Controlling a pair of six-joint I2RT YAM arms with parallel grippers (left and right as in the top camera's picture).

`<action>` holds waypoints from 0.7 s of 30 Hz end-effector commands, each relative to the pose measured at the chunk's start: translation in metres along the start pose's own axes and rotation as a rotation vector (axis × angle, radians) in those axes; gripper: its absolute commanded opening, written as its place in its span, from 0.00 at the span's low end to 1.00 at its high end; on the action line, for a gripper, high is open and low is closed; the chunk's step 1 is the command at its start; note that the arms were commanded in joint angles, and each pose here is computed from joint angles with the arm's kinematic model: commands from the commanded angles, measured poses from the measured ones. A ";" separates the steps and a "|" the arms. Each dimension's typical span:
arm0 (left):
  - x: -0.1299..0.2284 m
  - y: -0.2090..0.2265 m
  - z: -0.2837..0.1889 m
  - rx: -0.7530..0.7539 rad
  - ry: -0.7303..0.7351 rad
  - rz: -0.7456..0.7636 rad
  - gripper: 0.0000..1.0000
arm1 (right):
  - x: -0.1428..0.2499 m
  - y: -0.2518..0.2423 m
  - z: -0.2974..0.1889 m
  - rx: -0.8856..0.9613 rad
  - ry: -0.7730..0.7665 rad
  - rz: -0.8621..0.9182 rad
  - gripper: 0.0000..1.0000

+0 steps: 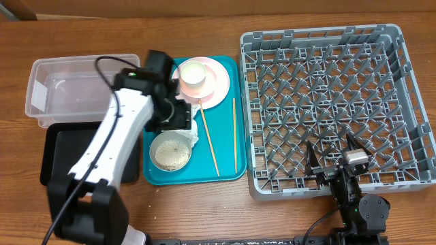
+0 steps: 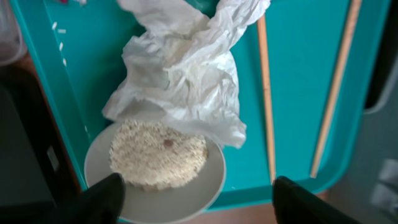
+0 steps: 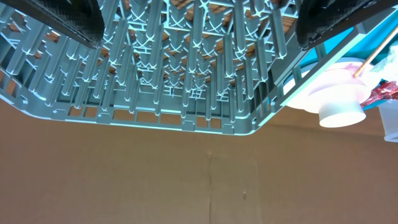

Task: Sort waste into correct bins and load items into the dishwasher
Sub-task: 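Reach the left gripper to the white tissue on the teal tray and grasp it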

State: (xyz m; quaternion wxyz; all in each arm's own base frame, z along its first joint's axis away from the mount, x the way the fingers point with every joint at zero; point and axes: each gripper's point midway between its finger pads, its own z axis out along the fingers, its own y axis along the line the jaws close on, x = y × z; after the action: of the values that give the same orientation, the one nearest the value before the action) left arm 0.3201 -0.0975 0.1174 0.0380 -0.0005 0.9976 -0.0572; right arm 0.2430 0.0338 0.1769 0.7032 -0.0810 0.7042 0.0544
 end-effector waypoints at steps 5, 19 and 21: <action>-0.011 0.013 0.033 -0.153 0.030 -0.002 0.89 | 0.003 0.000 0.000 -0.001 0.002 0.005 1.00; -0.023 0.017 0.081 -0.180 0.074 -0.008 0.95 | 0.003 0.000 0.000 -0.001 0.002 0.005 1.00; -0.025 0.017 0.087 -0.179 0.074 -0.008 0.94 | 0.003 0.000 0.000 -0.001 0.002 0.005 1.00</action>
State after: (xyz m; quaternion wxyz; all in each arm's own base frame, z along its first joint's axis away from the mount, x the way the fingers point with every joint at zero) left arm 0.3450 -0.0918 0.0383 -0.0009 -0.0006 0.9997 0.0228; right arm 0.2430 0.0337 0.1770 0.7034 -0.0807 0.7041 0.0544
